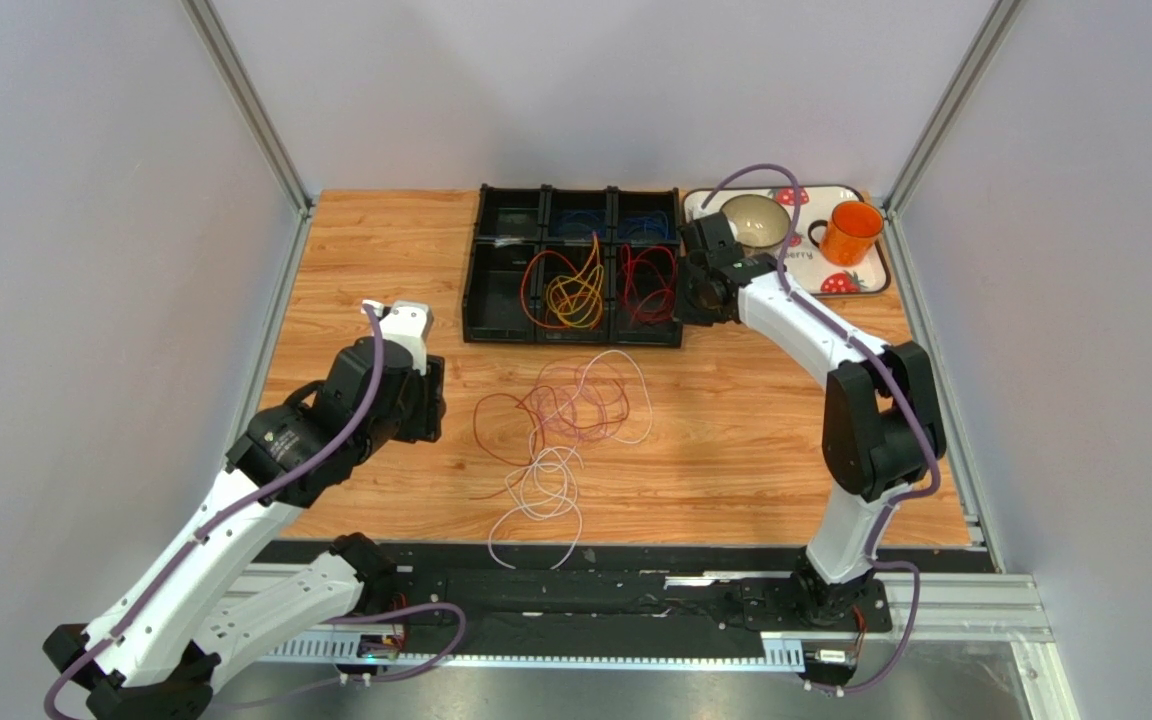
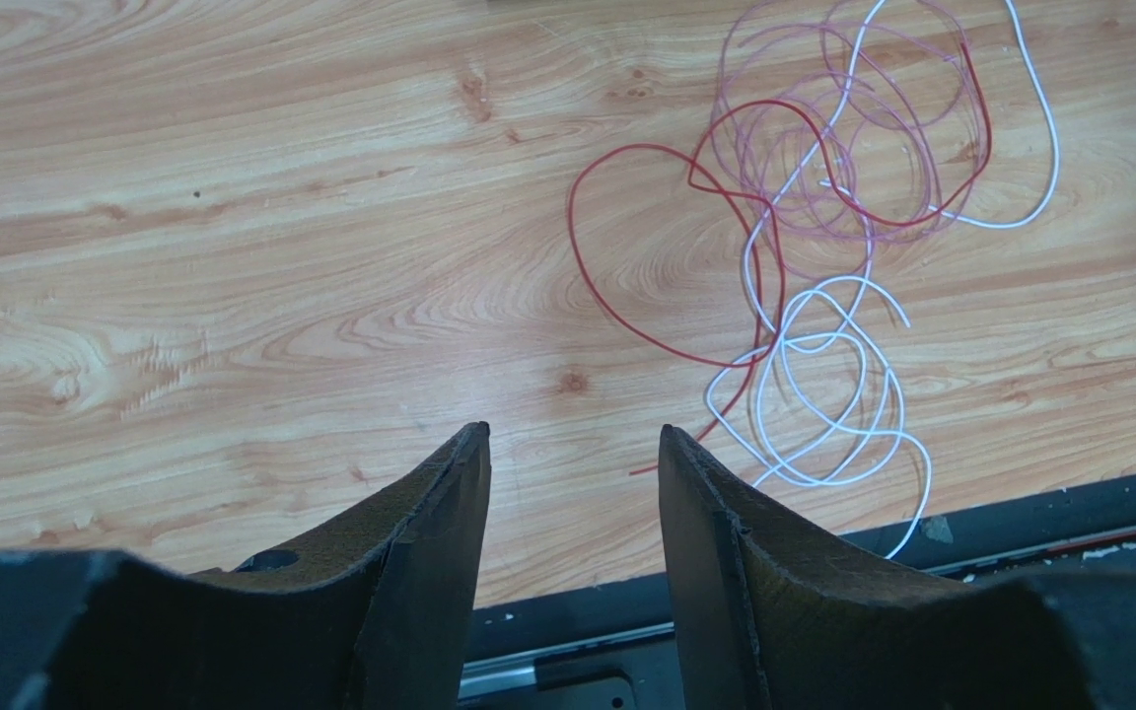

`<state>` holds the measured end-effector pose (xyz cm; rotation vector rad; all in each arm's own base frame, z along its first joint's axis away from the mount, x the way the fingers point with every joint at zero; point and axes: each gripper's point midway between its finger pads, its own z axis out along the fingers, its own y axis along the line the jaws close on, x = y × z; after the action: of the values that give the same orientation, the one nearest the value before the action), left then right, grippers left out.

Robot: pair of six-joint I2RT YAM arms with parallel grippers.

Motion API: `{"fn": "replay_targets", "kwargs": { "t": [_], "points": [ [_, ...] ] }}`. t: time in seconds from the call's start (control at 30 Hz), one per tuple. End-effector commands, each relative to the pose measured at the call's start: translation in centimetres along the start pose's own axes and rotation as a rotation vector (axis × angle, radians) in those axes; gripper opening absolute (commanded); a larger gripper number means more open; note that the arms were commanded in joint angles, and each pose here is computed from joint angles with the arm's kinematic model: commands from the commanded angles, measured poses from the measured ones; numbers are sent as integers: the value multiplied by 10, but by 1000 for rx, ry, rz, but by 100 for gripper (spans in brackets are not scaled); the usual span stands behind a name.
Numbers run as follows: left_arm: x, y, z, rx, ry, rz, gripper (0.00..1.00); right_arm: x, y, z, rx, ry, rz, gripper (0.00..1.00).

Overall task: Untangle the cables
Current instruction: Untie the cable.

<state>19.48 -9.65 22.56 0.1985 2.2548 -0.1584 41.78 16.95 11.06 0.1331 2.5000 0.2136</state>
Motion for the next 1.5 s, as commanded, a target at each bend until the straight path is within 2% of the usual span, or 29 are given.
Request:
{"fn": "replay_targets", "kwargs": {
  "t": [0.0, 0.2, 0.37, 0.5, 0.57, 0.77, 0.97, 1.13, 1.47],
  "points": [
    [0, -3, 1, 12, 5, -1, 56, 7, 5, -30, -21, -7, -13, 13],
    [-1, -11, 9, -6, 74, -66, 66, 41, 38, -60, -100, -16, -110, 16],
    [-2, -37, 37, 48, 105, -144, 65, 74, 59, -77, -220, -30, -161, 19],
    [1, -52, 63, 82, 100, -173, 65, 105, 50, -84, -270, -24, -141, 22],
    [-2, -59, 72, 100, 87, -193, 64, 106, 51, -93, -305, -47, -131, 25],
    [8, -76, 108, 98, 155, -212, 58, 125, 37, -93, -288, -22, -158, 28],
    [23, -84, 144, 67, 213, -231, 59, 131, 31, -96, -294, -30, -167, 29],
    [25, -80, 160, 7, 203, -282, 65, 141, 35, -96, -333, 6, -181, 29],
    [39, -74, 191, -111, 243, -321, 60, 148, 37, -94, -355, 28, -186, 29]
  ]
}}
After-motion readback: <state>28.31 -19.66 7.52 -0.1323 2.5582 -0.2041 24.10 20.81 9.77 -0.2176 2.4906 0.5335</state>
